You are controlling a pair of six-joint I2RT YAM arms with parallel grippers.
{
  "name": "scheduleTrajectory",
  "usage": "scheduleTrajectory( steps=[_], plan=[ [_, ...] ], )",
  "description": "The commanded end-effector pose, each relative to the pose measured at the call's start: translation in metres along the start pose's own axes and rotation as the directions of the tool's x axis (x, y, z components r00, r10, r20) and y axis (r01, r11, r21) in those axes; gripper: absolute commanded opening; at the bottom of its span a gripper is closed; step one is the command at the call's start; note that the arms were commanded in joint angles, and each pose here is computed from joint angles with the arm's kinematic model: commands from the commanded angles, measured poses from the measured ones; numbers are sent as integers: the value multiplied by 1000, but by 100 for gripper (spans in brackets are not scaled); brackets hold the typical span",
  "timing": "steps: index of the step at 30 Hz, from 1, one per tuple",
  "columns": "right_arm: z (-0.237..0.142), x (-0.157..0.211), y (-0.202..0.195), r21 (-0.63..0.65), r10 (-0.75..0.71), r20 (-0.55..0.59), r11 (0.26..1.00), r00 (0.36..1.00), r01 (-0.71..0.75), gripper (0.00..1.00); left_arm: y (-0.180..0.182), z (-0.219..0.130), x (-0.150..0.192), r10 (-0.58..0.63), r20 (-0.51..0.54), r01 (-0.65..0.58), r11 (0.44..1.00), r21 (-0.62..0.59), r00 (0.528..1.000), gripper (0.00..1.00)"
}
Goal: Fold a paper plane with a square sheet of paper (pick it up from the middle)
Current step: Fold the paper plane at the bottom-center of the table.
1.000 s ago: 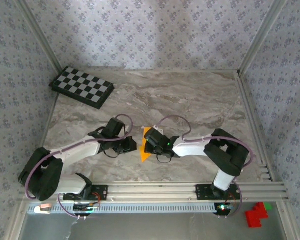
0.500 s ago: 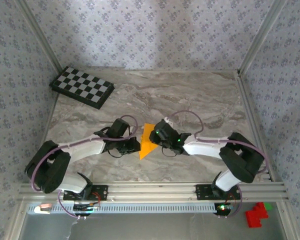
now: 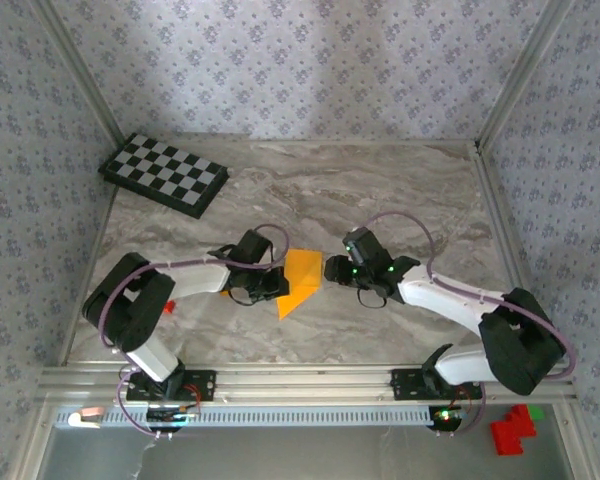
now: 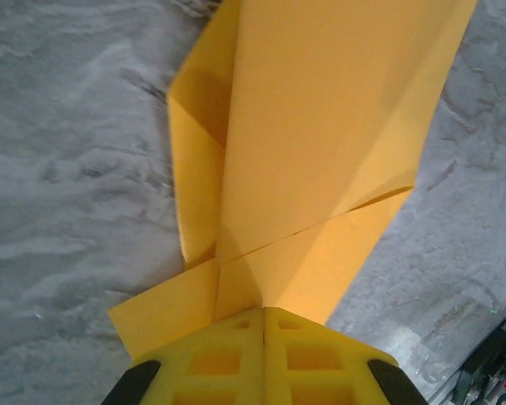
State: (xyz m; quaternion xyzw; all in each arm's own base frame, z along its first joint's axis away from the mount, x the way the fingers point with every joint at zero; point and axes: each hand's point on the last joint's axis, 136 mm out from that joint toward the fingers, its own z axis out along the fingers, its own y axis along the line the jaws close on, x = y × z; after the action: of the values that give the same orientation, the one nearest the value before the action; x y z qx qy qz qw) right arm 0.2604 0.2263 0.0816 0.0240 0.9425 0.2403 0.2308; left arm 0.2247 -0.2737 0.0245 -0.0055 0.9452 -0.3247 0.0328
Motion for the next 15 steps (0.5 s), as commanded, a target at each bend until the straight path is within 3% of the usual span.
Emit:
scheduleTrajectory(
  steps=[1,7,15],
  plan=[
    [4,16,6,-40,-78,-115,996,990,73,49,1,4,1,6,-4,-5,1000,28,1000,5],
    [23,23,27,-144,-79,-185,988,979,52,54,14,4,5,-45,-17,46,997,57,999,4],
    [46,23,40,-186,-56,-234,982,971,12,56,27,2,6,-67,-23,68,995,68,998,3]
  ],
)
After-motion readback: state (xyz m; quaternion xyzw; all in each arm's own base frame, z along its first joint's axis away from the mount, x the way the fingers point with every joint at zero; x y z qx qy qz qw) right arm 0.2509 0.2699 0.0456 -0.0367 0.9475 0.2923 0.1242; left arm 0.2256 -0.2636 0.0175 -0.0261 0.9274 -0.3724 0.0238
